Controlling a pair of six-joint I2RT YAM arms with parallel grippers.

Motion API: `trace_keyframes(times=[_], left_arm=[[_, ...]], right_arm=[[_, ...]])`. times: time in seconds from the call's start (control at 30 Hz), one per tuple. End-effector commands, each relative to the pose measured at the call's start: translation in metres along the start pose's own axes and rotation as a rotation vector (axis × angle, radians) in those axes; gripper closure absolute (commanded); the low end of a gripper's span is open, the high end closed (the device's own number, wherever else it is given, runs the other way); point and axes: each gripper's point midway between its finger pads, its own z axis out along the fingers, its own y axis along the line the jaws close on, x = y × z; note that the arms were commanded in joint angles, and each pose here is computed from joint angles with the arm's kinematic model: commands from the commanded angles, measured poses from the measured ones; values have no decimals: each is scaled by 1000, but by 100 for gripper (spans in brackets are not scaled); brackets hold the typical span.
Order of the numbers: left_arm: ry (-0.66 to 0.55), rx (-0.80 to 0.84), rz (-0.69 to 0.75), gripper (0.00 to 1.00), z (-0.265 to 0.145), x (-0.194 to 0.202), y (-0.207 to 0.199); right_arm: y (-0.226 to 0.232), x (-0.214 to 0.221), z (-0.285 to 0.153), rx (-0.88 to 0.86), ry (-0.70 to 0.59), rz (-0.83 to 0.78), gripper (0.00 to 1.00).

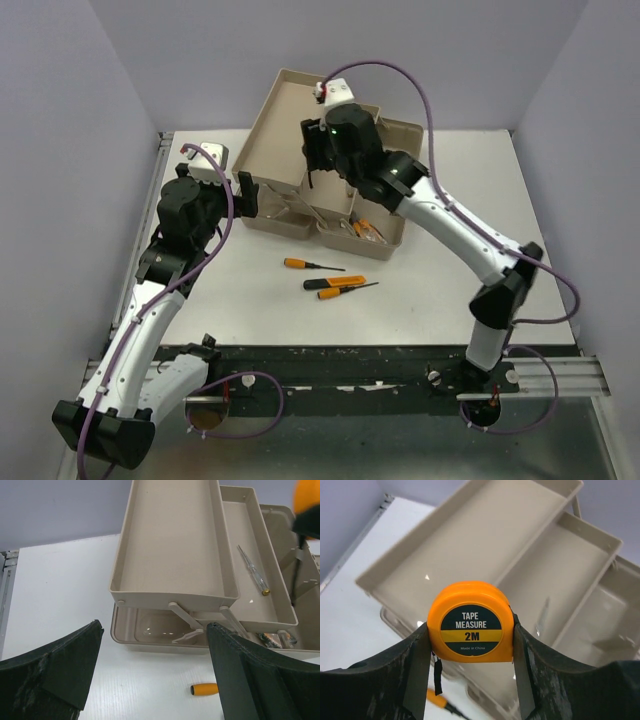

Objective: Pack the tool kit

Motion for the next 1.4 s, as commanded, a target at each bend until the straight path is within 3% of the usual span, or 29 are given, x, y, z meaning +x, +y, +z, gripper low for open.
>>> trace_keyframes(times=[0.0, 0.13, 0.4, 0.57, 0.67, 0.77, 0.9, 1.13, 1.27, 1.37], left_arm=[[-41, 19, -2, 1, -6, -9, -4], [-49, 15, 2, 1, -9, -10, -4], [-50, 21, 5, 1, -10, -11, -6], [-44, 27, 7, 1, -8, -9, -7], [-40, 34, 7, 1, -7, -8, -9], [-35, 43, 8, 1, -6, -6, -10], [-33, 51, 8, 1, -5, -6, -12], [-51, 14, 13, 1, -9, -9, -5], [-61, 14, 13, 1, -10, -11, -5], [-50, 21, 13, 1, -8, -8, -6]], right_arm=[[25, -16, 55, -38, -19, -103, 65], [29, -10, 101, -12, -12, -103, 65], [33, 18, 133, -63, 35, -112, 62], [39, 27, 138, -111, 57, -118, 43], [37, 24, 136, -110, 52, -130, 24], [36, 15, 131, -110, 34, -129, 19], [34, -10, 115, -133, -17, -144, 14], [15, -46, 48, -135, -130, -53, 18], [21, -26, -17, -292, -150, -9, 22], [32, 17, -56, -365, -92, -12, 22]])
